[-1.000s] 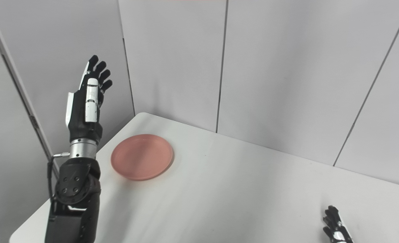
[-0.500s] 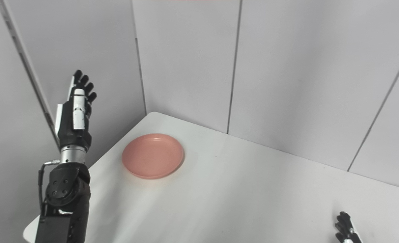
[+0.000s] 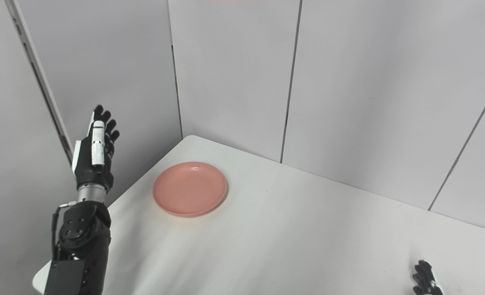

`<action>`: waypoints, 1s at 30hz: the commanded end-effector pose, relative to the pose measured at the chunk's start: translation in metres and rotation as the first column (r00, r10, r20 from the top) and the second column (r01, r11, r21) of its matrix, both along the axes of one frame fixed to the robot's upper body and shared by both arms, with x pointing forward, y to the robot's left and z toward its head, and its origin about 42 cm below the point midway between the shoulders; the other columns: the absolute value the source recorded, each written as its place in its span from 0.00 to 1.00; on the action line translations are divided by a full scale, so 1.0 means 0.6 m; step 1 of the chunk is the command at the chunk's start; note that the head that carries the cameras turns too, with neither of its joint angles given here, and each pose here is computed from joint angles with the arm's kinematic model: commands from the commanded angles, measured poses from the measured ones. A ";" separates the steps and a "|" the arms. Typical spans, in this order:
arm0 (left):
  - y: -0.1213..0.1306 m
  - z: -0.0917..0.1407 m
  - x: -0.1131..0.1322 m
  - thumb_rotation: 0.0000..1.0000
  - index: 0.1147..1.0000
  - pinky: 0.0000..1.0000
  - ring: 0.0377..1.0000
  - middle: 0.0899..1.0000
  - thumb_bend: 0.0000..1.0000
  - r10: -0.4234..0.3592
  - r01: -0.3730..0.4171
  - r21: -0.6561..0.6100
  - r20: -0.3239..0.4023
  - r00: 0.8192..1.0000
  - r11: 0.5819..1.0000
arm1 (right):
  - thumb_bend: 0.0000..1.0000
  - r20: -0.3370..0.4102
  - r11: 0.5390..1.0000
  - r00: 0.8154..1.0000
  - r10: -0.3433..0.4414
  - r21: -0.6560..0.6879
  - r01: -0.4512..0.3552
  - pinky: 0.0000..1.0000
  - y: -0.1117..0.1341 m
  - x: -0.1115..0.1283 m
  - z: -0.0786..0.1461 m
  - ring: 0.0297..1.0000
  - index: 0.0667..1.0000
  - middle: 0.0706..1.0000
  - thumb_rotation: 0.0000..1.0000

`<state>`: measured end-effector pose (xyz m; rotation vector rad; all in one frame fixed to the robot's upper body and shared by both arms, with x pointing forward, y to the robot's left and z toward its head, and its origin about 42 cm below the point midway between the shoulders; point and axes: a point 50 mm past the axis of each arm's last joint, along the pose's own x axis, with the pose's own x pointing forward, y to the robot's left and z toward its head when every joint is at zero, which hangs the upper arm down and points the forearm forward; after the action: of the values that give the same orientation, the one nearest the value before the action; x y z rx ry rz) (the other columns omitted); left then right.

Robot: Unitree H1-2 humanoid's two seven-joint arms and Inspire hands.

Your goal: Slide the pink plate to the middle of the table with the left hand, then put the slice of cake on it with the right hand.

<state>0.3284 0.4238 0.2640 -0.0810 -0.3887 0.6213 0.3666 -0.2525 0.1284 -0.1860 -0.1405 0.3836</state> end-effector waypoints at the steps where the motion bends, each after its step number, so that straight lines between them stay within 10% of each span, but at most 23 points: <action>1: 0.005 0.028 0.004 1.00 0.99 0.98 0.99 1.00 0.34 -0.020 0.019 0.024 0.060 0.998 1.000 | 0.35 -0.112 0.998 0.992 -0.057 -0.031 0.054 1.00 -0.031 -0.022 -0.039 1.00 1.00 1.00 1.00; 30: 0.015 -0.072 0.056 1.00 1.00 1.00 1.00 1.00 0.32 -0.057 0.043 -0.154 -0.084 0.995 0.987 | 0.35 -0.117 0.998 0.992 -0.054 -0.035 0.050 1.00 -0.034 -0.024 -0.034 1.00 1.00 1.00 1.00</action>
<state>0.3554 0.4308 0.1987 -0.2205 -0.1577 0.6231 0.3645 -0.2543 0.1296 -0.1867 -0.1435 0.3820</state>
